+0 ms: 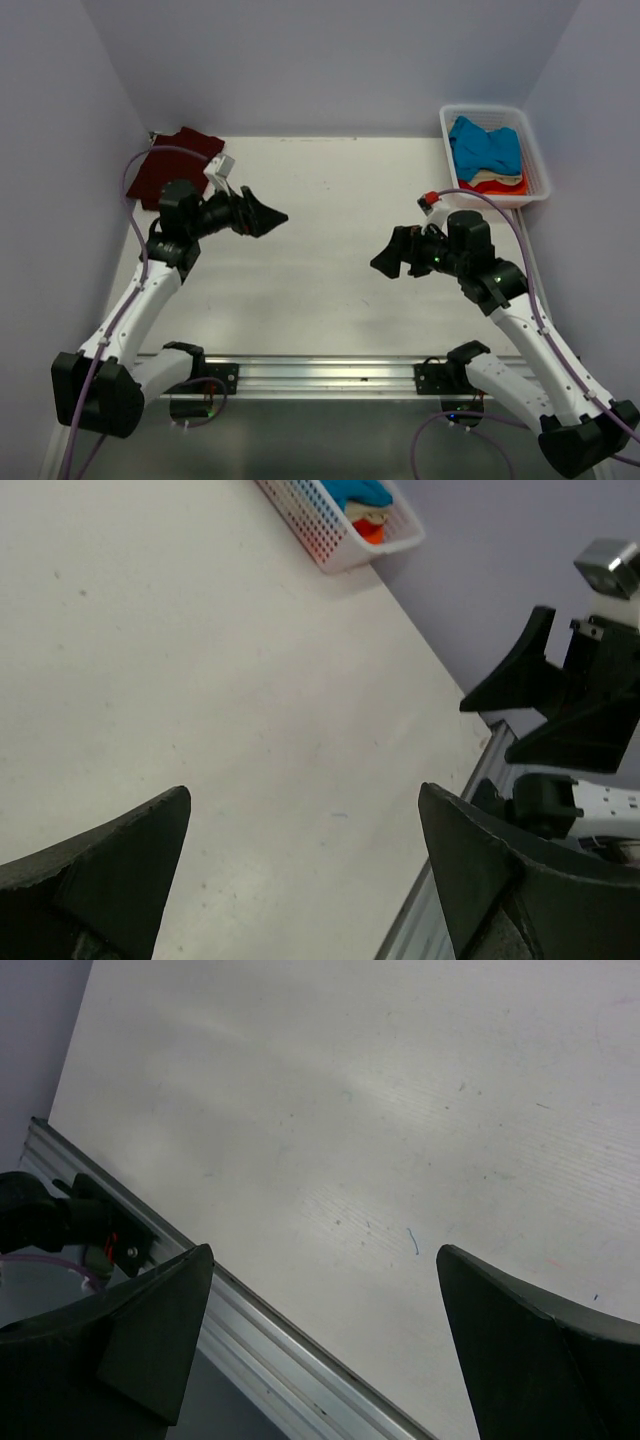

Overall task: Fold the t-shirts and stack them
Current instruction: Put the neatly folded tshirt into the corner of the board with the left arm

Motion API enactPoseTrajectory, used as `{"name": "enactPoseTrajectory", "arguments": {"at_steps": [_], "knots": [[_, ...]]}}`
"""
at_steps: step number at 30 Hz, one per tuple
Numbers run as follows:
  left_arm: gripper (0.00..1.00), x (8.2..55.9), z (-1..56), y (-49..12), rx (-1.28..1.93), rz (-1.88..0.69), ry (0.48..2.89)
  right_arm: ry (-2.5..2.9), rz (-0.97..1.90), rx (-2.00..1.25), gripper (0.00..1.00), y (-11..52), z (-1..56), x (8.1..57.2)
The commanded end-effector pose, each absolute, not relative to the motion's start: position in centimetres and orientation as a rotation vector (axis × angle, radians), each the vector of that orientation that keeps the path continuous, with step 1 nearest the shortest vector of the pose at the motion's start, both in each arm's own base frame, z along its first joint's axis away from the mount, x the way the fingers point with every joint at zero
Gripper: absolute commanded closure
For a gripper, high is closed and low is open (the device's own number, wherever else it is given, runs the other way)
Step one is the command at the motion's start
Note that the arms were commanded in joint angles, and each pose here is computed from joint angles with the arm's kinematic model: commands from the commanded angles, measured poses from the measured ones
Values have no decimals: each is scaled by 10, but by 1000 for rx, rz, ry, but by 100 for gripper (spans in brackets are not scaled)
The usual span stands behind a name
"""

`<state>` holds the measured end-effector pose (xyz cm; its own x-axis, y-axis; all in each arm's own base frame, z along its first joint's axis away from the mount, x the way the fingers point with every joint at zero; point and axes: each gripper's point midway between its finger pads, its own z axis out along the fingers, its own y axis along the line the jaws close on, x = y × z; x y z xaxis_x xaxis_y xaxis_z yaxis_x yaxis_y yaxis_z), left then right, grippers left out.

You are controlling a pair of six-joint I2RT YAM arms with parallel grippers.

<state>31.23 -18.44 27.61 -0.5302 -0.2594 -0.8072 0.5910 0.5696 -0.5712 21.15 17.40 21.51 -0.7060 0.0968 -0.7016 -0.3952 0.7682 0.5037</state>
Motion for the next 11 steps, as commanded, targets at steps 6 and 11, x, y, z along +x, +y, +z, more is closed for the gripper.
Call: {"name": "enactPoseTrajectory", "arguments": {"at_steps": [6, 11], "knots": [[0, 226, 240, -195, 377, -1165, 1928, 2167, 749, -210, 1, 163, 233, 220], [0, 222, 245, -193, 402, -1146, 1902, 2156, 751, -212, 1, 164, 240, 223]]}}
